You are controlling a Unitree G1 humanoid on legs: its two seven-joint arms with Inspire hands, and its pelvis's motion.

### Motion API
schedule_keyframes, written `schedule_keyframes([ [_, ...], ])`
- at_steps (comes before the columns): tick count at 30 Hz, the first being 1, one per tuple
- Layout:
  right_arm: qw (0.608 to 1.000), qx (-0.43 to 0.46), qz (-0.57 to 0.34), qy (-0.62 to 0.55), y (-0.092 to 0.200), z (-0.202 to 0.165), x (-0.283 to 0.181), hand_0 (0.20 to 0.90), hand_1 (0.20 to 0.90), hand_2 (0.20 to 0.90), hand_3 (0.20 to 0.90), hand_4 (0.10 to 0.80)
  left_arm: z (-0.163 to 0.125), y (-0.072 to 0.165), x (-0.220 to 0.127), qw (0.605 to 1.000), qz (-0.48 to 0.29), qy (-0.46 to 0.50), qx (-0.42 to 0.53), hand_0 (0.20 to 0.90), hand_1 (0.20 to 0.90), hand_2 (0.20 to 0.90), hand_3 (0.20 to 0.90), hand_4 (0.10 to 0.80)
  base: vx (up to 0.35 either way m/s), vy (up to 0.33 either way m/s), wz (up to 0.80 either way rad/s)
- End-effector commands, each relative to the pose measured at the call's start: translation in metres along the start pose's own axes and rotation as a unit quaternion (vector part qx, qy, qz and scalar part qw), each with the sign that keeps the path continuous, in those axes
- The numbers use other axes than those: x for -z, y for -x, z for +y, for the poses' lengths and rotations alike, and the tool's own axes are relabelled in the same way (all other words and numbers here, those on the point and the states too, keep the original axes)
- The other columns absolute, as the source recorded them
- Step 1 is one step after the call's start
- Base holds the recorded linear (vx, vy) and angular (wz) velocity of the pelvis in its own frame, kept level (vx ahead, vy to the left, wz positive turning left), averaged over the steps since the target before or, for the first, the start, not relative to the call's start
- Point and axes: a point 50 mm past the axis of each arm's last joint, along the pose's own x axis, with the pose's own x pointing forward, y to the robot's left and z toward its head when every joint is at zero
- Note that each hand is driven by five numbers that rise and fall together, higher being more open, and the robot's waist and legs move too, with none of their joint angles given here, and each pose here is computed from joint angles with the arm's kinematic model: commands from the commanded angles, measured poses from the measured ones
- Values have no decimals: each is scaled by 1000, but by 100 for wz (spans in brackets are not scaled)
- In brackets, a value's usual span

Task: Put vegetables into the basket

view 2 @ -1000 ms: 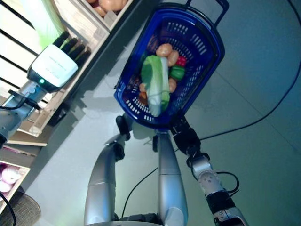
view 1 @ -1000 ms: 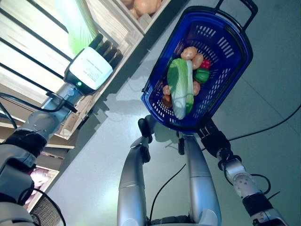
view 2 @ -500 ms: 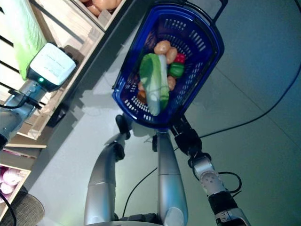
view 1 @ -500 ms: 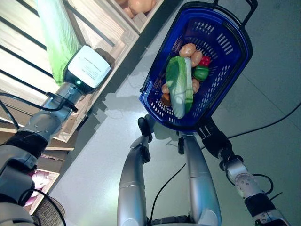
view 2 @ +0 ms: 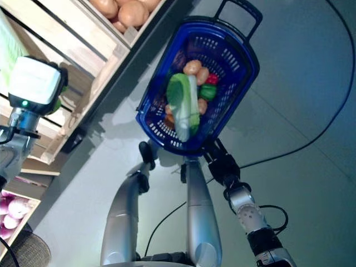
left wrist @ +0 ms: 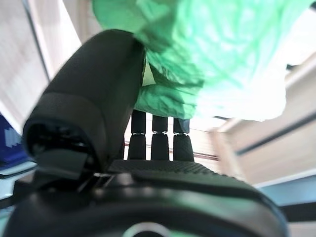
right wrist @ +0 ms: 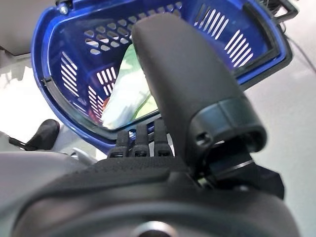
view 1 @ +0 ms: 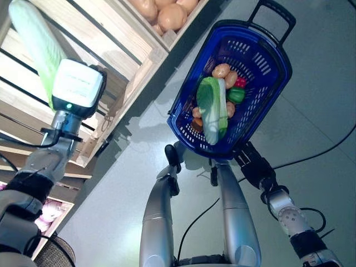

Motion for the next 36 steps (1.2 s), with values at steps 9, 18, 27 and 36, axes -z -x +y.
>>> schedule_keyframes([
  [9,999,-17,-40,16,15,-3,-12,900,900,900,900,800,72,-25,36,970,31,-6,-241,300,300,300,300,400,-39,-47,7],
  [18,998,-14,-57,0,17,-6,10,900,900,900,900,800,96,-7,6,810,129,410,-398,300,300,300,300,400,-35,-75,4],
  [27,997,-11,-72,-9,5,-2,28,900,900,900,900,800,109,-2,-37,670,110,625,-386,300,300,300,300,400,-18,-101,15],
  [36,996,3,-84,-23,2,-7,26,900,900,900,900,800,119,-14,-36,610,68,707,-351,300,300,300,300,400,8,-42,9],
])
